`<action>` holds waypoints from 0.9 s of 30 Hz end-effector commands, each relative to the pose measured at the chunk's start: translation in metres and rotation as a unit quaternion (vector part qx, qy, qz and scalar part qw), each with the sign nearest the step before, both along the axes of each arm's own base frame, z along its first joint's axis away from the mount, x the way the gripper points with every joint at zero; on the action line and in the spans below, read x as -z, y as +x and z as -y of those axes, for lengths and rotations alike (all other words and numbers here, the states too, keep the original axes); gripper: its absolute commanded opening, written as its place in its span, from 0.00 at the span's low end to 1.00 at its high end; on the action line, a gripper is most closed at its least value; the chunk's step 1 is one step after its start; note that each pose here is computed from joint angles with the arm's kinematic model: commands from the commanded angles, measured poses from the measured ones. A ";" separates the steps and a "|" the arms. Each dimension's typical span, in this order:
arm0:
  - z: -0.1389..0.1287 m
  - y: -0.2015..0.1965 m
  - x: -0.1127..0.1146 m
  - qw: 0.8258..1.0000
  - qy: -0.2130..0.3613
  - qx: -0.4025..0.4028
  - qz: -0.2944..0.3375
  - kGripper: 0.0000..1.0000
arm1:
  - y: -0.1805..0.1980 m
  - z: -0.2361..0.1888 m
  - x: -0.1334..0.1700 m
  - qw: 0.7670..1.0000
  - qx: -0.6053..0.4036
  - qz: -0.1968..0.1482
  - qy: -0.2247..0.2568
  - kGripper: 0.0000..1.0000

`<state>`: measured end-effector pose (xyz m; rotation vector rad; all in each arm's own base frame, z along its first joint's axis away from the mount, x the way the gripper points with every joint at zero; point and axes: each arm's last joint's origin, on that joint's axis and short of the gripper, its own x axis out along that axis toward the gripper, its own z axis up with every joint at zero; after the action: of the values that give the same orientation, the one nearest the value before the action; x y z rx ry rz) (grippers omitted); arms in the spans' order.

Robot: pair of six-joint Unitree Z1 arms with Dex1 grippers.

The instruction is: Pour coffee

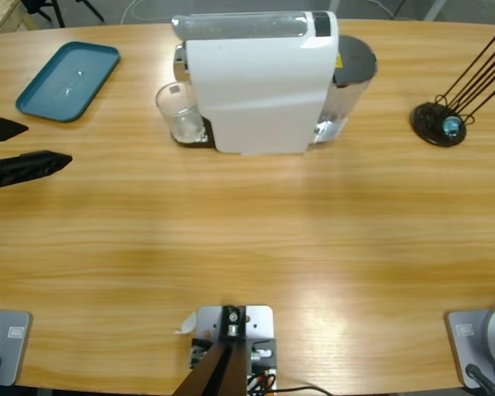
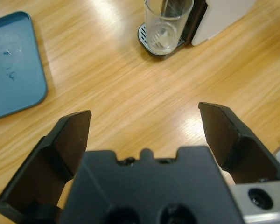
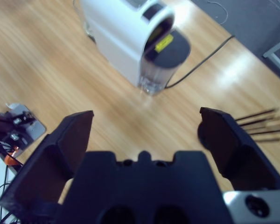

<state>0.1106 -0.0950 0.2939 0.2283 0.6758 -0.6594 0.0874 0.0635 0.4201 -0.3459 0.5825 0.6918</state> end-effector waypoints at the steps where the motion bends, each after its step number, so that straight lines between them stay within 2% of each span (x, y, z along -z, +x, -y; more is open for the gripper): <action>1: -0.007 -0.006 0.011 1.000 -0.012 -0.008 0.020 0.99 | -0.041 0.024 0.088 0.997 -0.020 0.031 0.064 1.00; 4: -0.006 -0.006 0.014 0.999 -0.019 -0.006 0.026 0.99 | -0.040 0.023 0.109 0.995 -0.025 0.047 0.078 1.00; 7: -0.005 -0.004 0.016 0.999 -0.019 -0.006 0.028 0.99 | -0.033 0.015 0.116 0.996 -0.041 0.026 0.076 1.00; 9: -0.005 -0.004 0.018 0.999 -0.022 -0.005 0.035 0.99 | -0.031 0.013 0.121 0.996 -0.045 0.024 0.078 1.00; 17: -0.004 -0.004 0.022 0.998 -0.031 0.003 0.047 0.99 | -0.018 0.004 0.132 0.997 -0.045 0.009 0.069 1.00; 27: -0.005 -0.005 0.025 0.997 -0.033 0.018 0.063 0.99 | -0.016 0.003 0.138 0.996 -0.042 0.012 0.075 1.00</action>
<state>0.1107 -0.0950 0.2785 0.1911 0.5321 -0.6768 0.0689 0.0575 0.2979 -0.2493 0.4315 0.7929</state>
